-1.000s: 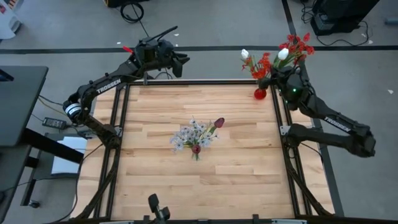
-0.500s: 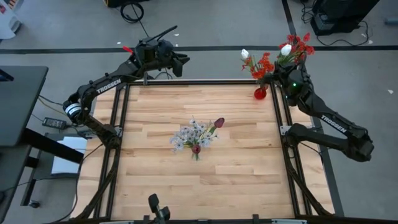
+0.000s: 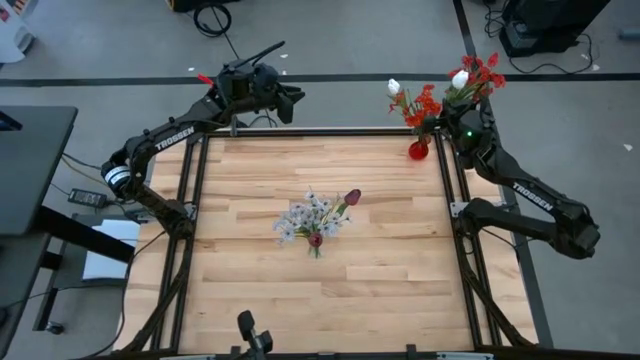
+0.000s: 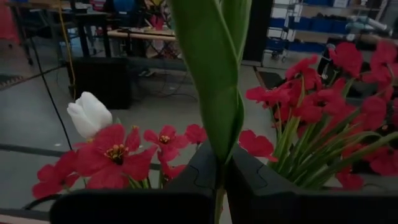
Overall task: Sort flowers into vase by color
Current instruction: Put the white tulip into the red vase
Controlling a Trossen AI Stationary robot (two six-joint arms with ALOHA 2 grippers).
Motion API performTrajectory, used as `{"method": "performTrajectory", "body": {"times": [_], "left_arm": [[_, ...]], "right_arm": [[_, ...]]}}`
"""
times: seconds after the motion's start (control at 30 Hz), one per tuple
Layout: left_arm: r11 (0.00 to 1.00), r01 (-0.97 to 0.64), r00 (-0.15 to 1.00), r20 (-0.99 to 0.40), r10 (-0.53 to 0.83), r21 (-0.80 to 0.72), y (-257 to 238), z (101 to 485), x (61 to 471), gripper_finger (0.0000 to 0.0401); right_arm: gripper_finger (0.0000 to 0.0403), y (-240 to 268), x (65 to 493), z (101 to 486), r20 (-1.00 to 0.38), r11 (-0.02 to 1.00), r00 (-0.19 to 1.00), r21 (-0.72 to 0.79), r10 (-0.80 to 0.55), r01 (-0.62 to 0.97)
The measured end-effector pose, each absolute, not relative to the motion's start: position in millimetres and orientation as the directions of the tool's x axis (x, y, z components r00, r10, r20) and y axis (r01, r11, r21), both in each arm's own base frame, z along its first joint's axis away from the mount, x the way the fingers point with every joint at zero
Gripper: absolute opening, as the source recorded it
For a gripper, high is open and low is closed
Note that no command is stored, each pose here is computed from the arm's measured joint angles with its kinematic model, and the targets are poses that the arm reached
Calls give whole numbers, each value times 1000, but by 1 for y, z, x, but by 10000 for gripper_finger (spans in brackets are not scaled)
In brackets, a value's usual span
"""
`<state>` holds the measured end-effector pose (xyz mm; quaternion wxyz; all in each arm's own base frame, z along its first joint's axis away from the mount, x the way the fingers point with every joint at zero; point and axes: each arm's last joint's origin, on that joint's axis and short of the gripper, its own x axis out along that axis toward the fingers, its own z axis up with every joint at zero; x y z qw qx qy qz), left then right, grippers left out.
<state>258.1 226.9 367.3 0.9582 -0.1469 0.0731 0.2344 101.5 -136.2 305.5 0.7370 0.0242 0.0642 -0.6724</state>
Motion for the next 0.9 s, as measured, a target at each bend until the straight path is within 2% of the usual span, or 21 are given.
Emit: {"method": "performTrajectory", "body": {"times": [0.23, 0.47, 0.73, 0.9], "left_arm": [[847, -471, 879, -209, 428, -246, 227, 367, 258, 121], [846, -474, 878, -209, 432, -243, 228, 367, 257, 121], [834, -496, 865, -222, 449, -244, 231, 366, 254, 121], [811, -516, 853, -246, 460, -275, 234, 364, 250, 121]], "right_arm": [[25, -141, 104, 295, -194, 26, 28, 9, -981, 1000], [54, -143, 105, 286, -251, -18, -6, 44, -968, 999], [90, -139, 105, 273, -379, 5, 50, 119, -924, 993], [108, -136, 103, 270, -501, 34, 138, 211, -854, 977]]}}
